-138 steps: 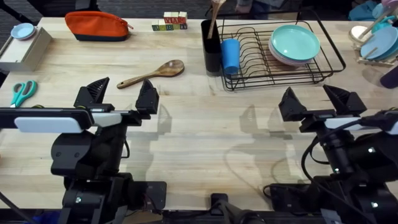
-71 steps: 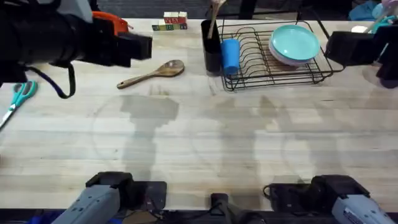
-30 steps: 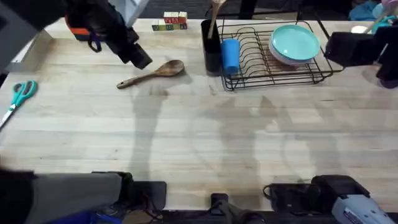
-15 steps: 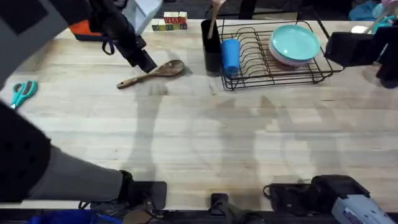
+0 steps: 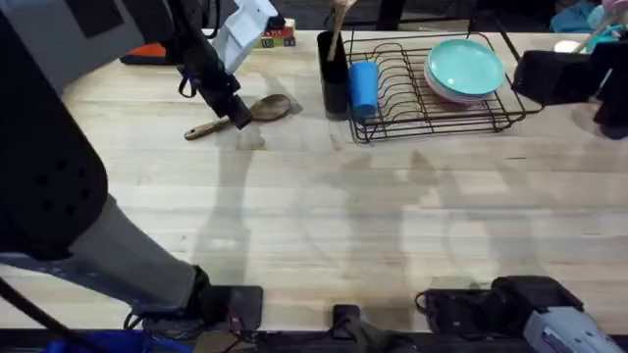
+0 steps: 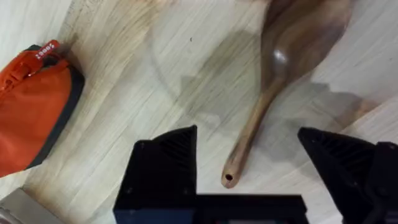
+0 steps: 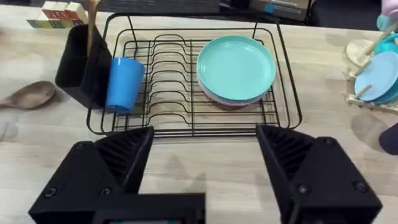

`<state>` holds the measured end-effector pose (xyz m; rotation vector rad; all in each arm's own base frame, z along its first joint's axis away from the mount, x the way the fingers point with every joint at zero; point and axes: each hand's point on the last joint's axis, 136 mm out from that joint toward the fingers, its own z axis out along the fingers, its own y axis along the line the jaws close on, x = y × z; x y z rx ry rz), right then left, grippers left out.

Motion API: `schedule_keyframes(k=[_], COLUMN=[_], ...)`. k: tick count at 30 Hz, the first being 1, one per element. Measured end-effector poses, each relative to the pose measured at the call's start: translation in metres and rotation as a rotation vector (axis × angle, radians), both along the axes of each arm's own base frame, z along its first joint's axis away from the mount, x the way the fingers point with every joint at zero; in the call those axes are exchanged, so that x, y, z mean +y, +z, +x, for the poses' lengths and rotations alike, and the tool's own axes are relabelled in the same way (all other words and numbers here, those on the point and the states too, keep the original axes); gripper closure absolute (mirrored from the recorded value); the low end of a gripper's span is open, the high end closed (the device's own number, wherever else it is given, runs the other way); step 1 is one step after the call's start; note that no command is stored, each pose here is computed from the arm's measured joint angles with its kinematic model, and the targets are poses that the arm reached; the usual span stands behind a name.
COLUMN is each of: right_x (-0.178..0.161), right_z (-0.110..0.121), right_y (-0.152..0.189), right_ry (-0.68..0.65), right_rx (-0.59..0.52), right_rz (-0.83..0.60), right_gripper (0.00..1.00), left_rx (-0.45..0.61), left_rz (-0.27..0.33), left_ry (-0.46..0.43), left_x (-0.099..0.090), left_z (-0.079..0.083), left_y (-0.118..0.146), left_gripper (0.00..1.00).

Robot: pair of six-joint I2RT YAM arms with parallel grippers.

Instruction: Pick up the spoon on the table one by one and put them onto the rack

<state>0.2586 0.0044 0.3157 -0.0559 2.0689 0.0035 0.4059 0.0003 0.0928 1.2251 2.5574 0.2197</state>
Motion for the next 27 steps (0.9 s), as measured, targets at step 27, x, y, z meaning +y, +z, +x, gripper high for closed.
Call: schedule_keyframes(k=[27], right_x=[0.000], right_z=[0.000], right_y=[0.000], right_ry=[0.000], right_rx=[0.000], right_rz=[0.000], right_gripper=[0.003], left_rx=[0.086], left_rz=[-0.068], left_ry=[-0.071], left_x=[-0.002], left_z=[-0.006], left_y=[-0.028], left_gripper=[0.008])
